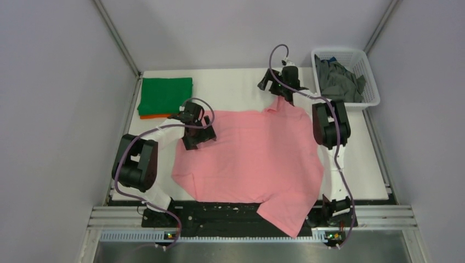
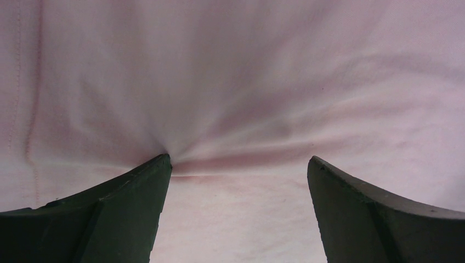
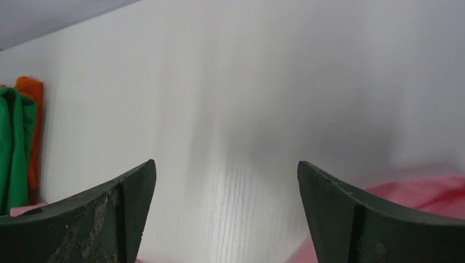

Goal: Fold and stack the t-shirts
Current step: Flatten out the tshirt

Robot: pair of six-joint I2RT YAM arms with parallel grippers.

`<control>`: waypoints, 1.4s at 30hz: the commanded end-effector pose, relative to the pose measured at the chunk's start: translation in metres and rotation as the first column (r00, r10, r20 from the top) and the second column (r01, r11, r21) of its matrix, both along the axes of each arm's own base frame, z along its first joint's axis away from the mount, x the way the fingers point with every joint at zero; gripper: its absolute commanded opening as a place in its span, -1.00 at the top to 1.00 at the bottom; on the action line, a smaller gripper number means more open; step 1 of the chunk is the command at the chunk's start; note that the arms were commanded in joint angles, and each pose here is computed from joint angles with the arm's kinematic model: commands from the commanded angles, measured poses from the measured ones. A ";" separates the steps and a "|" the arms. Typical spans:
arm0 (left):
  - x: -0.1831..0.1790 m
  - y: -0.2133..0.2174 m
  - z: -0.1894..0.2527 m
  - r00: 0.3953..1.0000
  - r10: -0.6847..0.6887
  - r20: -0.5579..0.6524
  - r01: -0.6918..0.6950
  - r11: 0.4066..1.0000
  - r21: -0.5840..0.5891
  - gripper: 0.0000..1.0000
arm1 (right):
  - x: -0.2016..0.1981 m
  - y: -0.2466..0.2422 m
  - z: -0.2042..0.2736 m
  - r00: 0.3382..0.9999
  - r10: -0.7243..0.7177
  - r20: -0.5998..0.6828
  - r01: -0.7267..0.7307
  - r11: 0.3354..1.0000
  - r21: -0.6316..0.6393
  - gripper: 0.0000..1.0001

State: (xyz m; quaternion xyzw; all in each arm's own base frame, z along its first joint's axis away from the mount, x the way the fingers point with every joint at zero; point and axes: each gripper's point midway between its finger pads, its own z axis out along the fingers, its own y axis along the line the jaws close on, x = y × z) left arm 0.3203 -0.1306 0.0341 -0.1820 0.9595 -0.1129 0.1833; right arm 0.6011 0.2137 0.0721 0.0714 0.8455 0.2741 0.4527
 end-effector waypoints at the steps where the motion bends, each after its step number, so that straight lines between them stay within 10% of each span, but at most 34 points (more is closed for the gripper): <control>1: -0.002 0.004 0.008 1.000 0.008 0.021 -0.008 1.000 0.006 -0.97 | -0.021 -0.009 0.084 0.990 0.044 0.131 -0.033 0.996 -0.086 -0.97; 17: -0.004 0.002 0.007 1.000 -0.009 0.020 0.009 1.000 0.001 -0.97 | -0.143 -0.019 0.009 0.991 0.046 -0.128 -0.064 0.988 -0.144 -0.97; 42: -0.005 0.006 0.002 1.000 -0.009 0.005 0.009 1.000 0.021 -0.98 | -0.012 0.031 0.014 0.997 0.069 0.038 -0.065 0.992 -0.109 -0.97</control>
